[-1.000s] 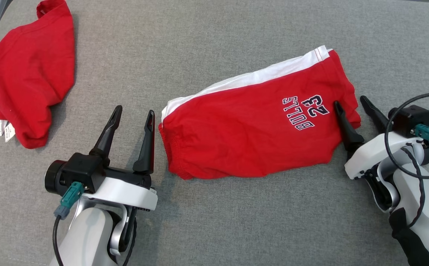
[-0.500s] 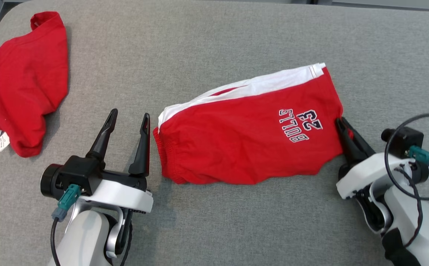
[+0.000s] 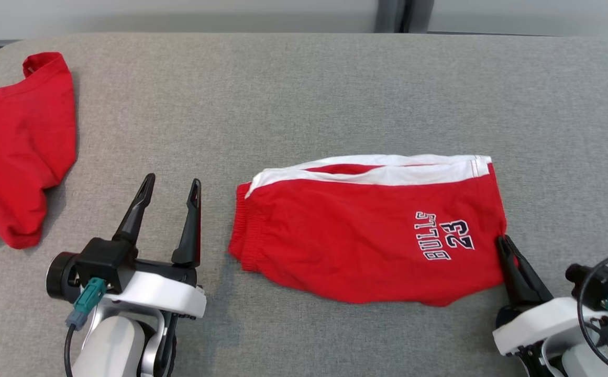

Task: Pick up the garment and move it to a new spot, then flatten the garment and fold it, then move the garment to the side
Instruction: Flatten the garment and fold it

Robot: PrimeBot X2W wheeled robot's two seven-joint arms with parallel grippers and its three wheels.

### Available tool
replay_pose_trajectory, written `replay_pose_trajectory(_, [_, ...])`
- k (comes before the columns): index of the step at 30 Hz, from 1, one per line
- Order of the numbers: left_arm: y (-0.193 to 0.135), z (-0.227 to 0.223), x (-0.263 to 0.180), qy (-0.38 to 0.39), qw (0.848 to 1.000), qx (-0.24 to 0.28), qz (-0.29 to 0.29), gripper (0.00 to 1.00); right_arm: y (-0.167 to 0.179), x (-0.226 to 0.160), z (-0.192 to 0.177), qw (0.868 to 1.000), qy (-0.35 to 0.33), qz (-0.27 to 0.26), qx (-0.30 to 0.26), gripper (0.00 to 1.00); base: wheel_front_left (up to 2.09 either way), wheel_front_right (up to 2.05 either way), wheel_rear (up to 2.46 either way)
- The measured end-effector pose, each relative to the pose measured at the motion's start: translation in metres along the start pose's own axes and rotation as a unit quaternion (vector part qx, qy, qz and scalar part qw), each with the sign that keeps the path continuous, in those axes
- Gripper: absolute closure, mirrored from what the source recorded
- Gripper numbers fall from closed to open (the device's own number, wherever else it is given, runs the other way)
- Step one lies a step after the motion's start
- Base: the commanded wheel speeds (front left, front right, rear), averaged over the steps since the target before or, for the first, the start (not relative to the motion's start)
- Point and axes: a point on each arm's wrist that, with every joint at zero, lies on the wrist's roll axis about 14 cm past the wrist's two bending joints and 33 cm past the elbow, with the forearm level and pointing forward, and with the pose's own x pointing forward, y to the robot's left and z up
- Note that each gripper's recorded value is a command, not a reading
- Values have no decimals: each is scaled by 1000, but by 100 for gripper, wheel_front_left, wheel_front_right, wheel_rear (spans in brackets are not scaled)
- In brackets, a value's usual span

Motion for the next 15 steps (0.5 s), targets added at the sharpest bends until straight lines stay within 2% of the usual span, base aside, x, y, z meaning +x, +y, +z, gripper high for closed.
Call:
replay_pose_trajectory(5, [-5,3,0,-1,1000,-2,-7,0,-13,-17,6,999,-14,-29,4,100,0,0,0])
replay_pose_trajectory(15, [-8,0,-1,6,1000,-1,-12,0,-22,-19,18,999,-21,-45,-5,100,0,0,0])
